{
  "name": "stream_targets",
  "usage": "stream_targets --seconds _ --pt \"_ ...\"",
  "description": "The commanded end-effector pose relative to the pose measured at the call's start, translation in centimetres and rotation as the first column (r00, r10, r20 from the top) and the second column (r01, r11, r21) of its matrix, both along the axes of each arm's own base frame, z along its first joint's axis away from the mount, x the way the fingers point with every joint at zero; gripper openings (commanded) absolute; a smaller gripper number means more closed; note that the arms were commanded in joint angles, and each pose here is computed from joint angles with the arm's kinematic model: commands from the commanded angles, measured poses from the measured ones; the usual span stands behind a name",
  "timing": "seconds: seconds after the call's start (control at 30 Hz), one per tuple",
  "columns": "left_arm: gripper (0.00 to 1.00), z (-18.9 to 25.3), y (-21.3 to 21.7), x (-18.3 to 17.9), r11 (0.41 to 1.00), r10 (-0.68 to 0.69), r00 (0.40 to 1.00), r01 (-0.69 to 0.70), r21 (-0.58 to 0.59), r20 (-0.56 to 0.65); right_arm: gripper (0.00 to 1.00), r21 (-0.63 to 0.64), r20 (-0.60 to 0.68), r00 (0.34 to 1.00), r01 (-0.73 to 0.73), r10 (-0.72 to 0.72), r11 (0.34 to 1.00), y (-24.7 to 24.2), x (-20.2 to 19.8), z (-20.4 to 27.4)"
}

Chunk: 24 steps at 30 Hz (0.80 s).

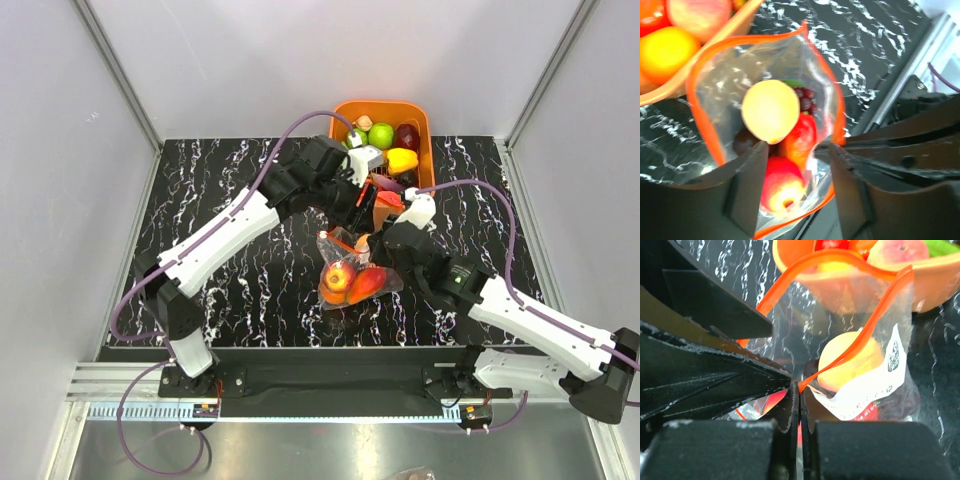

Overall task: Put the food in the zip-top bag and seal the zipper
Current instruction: Adjust the zipper food storage bag at the center of the board, then zip the zipper food storage bag at the center of the board.

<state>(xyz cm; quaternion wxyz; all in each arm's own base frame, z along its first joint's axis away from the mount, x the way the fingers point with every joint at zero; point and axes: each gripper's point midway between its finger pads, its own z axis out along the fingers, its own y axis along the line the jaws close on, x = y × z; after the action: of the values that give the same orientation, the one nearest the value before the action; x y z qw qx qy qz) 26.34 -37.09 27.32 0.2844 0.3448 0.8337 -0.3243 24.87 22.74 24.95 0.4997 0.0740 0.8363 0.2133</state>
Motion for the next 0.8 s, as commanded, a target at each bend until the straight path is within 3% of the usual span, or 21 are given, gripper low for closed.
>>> stream_targets --seconds 0.0,0.03,0.07,0.1,0.13,0.3,0.43,0.6,0.77 --pt "0.62 2.0 2.3 1.1 0.998 0.06 0.995 -0.059 -0.019 0.073 0.0 0.029 0.102 0.991 0.083 -0.086 0.996 -0.4 2.0 2.6" --pt "0.71 3.8 3.3 0.5 0.995 0.08 0.992 -0.073 -0.067 0.1 0.0 0.023 0.099 0.992 0.081 -0.083 0.996 -0.3 2.0 2.4" --pt "0.89 4.2 3.9 0.4 0.992 0.1 0.988 -0.09 -0.088 0.113 0.0 0.014 0.097 0.992 0.081 -0.082 0.997 -0.2 2.1 2.2" --pt "0.99 3.5 4.5 0.4 0.989 0.122 0.985 -0.111 -0.098 0.119 0.0 0.008 0.093 0.992 0.082 -0.082 0.997 -0.1 2.2 2.0" --pt "0.99 5.5 6.0 -0.1 0.979 0.156 0.976 -0.133 -0.152 0.152 0.0 0.004 0.09 0.993 0.082 -0.082 0.997 -0.1 2.2 1.8" --pt "0.99 4.4 10.0 -1.3 0.956 0.267 0.941 -0.232 -0.18 0.208 0.0 0.006 0.091 0.993 0.07 -0.07 0.998 0.3 2.4 1.7" --pt "0.97 5.1 12.3 -3.6 0.937 0.288 0.916 -0.208 -0.282 0.28 0.0 0.001 0.096 0.993 0.07 -0.07 0.998 0.3 2.5 1.9" --pt "0.92 2.8 12.2 -5.1 0.942 0.238 0.935 -0.156 -0.298 0.262 0.0 -0.004 0.103 0.993 0.062 -0.062 0.998 0.4 2.7 2.2" --pt "0.78 0.9 11.2 -3.8 0.899 0.305 0.923 -0.198 -0.39 0.235 0.0 -0.012 0.112 0.992 0.062 -0.06 0.998 0.2 2.9 2.7"
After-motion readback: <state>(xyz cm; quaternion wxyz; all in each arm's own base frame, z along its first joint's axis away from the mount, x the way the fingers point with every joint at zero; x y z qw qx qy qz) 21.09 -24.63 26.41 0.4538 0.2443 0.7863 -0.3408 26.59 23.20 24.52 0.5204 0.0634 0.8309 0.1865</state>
